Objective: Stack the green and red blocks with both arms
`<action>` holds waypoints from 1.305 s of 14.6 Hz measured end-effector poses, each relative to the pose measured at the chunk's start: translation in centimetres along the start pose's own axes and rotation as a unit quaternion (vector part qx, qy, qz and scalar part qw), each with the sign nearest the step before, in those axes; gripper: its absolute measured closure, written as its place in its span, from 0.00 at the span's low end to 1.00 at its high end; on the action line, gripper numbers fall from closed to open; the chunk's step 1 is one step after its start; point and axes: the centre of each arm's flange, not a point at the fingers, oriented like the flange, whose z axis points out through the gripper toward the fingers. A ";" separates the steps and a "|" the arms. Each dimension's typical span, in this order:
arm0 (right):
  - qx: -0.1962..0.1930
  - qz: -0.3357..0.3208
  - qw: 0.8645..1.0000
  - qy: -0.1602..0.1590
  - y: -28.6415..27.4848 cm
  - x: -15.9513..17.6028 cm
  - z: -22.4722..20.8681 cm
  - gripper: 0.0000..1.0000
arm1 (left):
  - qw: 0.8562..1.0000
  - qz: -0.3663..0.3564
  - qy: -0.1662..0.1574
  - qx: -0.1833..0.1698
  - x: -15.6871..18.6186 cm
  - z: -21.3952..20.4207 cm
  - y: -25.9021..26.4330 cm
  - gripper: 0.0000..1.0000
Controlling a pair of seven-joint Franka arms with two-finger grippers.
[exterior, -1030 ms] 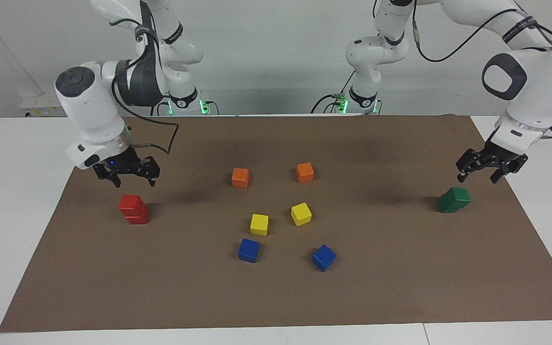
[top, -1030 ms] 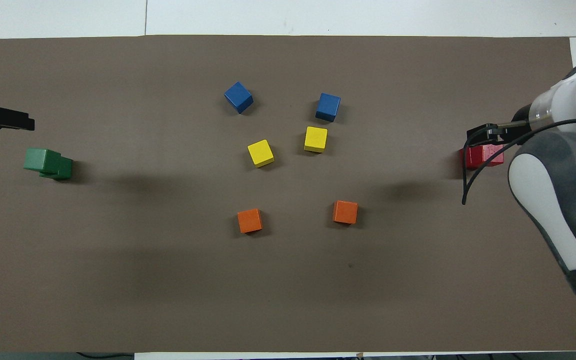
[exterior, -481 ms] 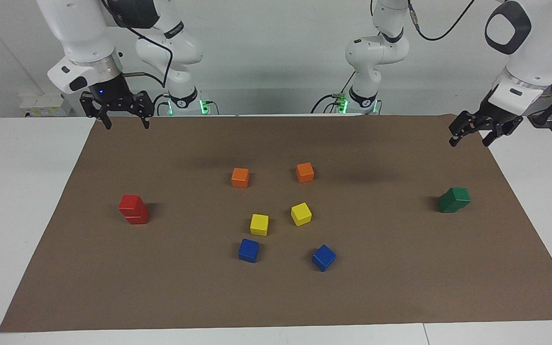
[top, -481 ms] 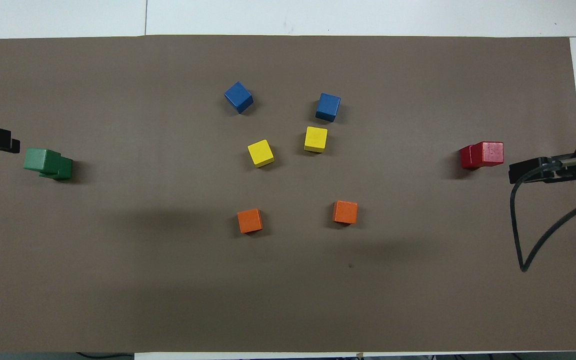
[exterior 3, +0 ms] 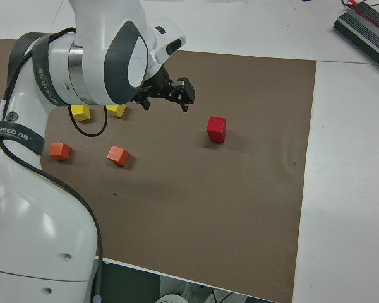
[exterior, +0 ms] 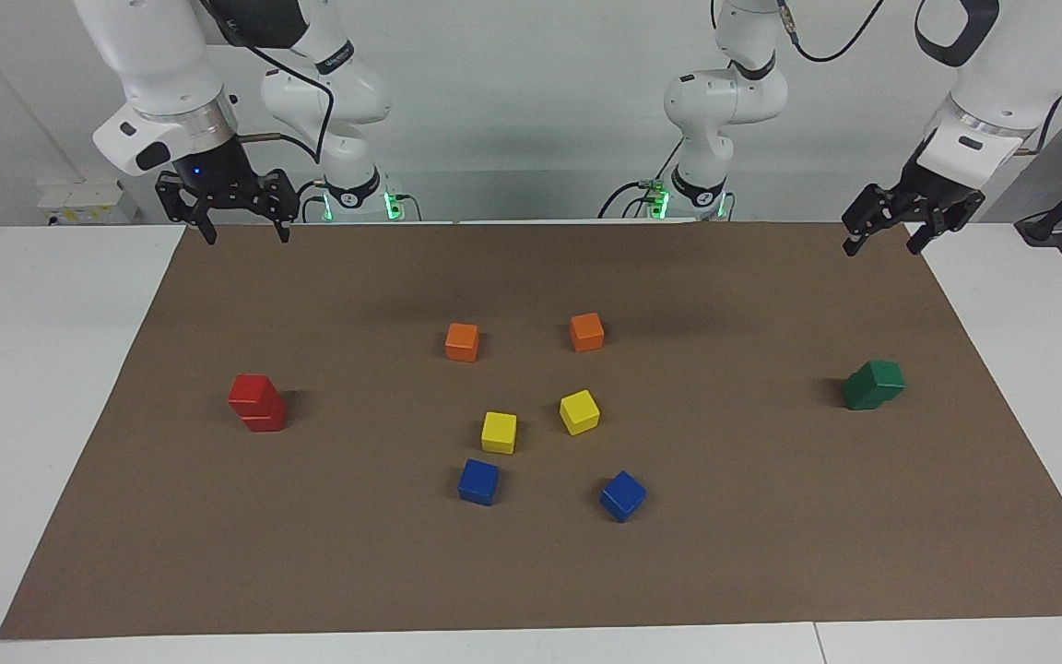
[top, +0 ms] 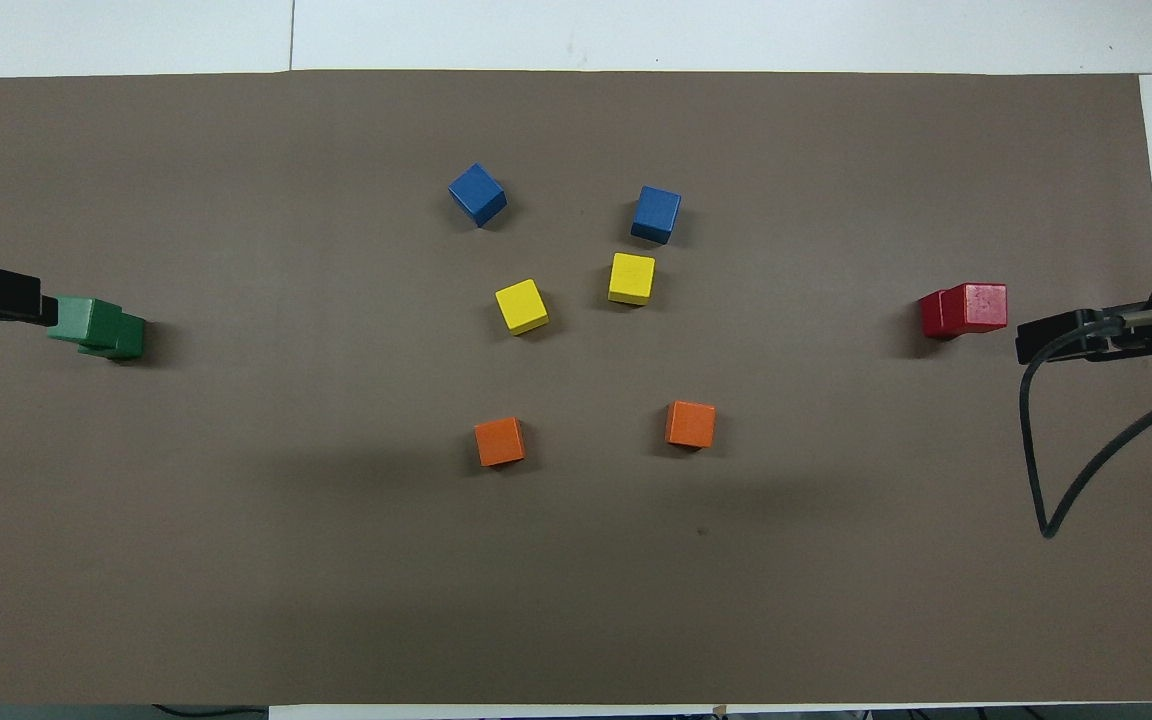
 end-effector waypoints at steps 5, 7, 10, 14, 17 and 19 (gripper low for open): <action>0.001 0.001 1.000 -0.003 0.1 0.6 0.0 0.00 | 1.000 -0.001 -0.025 0.000 -1.4 1.4 0.0 0.00; 0.001 0.002 1.000 -0.006 0.3 0.8 0.1 0.00 | 1.000 -0.001 -0.026 0.003 -1.5 1.5 -0.1 0.00; 0.001 0.003 1.000 -0.006 0.4 0.9 0.2 0.00 | 1.000 0.005 -0.025 0.014 -1.6 1.3 -0.3 0.00; 0.001 0.003 1.000 -0.006 0.4 0.9 0.1 0.00 | 1.000 0.008 -0.023 0.019 -1.6 1.2 -0.4 0.00; 0.001 0.003 1.000 -0.011 0.4 0.8 0.2 0.00 | 1.000 0.008 -0.022 0.019 -1.6 1.2 -0.4 0.00; 0.001 0.003 1.000 -0.025 0.4 0.5 0.4 0.00 | 1.000 0.008 -0.022 0.019 -1.6 1.2 -0.4 0.00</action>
